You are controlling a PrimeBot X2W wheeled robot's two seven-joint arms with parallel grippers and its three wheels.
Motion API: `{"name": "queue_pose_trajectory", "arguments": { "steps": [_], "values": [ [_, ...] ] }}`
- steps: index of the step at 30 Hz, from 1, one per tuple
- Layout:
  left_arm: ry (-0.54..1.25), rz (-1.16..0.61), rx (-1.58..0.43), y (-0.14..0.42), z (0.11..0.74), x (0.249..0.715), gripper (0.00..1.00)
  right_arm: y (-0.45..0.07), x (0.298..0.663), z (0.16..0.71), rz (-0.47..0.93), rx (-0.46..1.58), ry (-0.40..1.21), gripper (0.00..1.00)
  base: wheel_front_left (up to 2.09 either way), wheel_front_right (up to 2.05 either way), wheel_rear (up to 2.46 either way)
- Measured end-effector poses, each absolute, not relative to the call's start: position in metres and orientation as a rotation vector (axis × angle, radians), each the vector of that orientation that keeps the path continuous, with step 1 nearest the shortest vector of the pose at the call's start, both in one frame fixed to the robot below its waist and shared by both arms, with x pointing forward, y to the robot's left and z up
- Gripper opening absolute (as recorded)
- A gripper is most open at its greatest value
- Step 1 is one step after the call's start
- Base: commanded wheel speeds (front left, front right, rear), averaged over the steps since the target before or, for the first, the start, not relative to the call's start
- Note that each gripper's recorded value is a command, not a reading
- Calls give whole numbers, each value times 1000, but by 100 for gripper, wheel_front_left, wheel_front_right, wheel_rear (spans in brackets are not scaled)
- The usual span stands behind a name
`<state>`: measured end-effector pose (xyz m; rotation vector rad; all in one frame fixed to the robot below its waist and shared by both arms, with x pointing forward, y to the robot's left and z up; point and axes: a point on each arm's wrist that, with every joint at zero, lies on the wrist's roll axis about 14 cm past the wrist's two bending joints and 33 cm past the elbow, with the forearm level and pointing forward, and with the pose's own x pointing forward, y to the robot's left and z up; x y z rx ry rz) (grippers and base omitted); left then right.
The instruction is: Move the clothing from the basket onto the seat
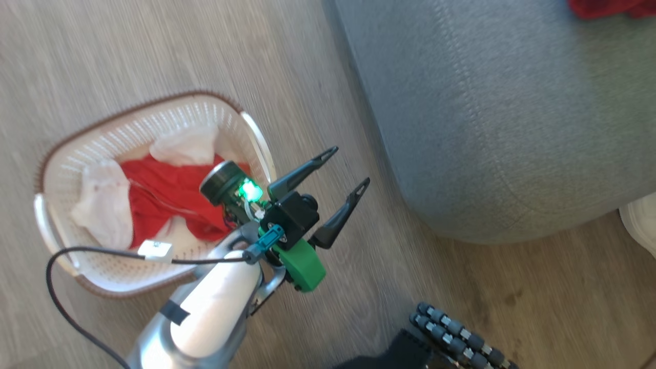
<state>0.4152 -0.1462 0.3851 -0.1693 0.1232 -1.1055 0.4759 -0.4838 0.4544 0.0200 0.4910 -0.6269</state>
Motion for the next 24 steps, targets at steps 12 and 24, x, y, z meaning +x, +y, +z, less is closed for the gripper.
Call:
{"name": "queue_pose_trajectory", "arguments": {
  "steps": [12, 24],
  "values": [
    [35, -1048, -174, -136, 456, 391, 100, -461, 476, 571, -477, -49, 143, 100, 0, 0, 0],
    [-23, -770, -244, -65, 509, 379, 100, -369, 438, 648, -142, -12, -239, 100, 0, 0, 0]
  ]
}}
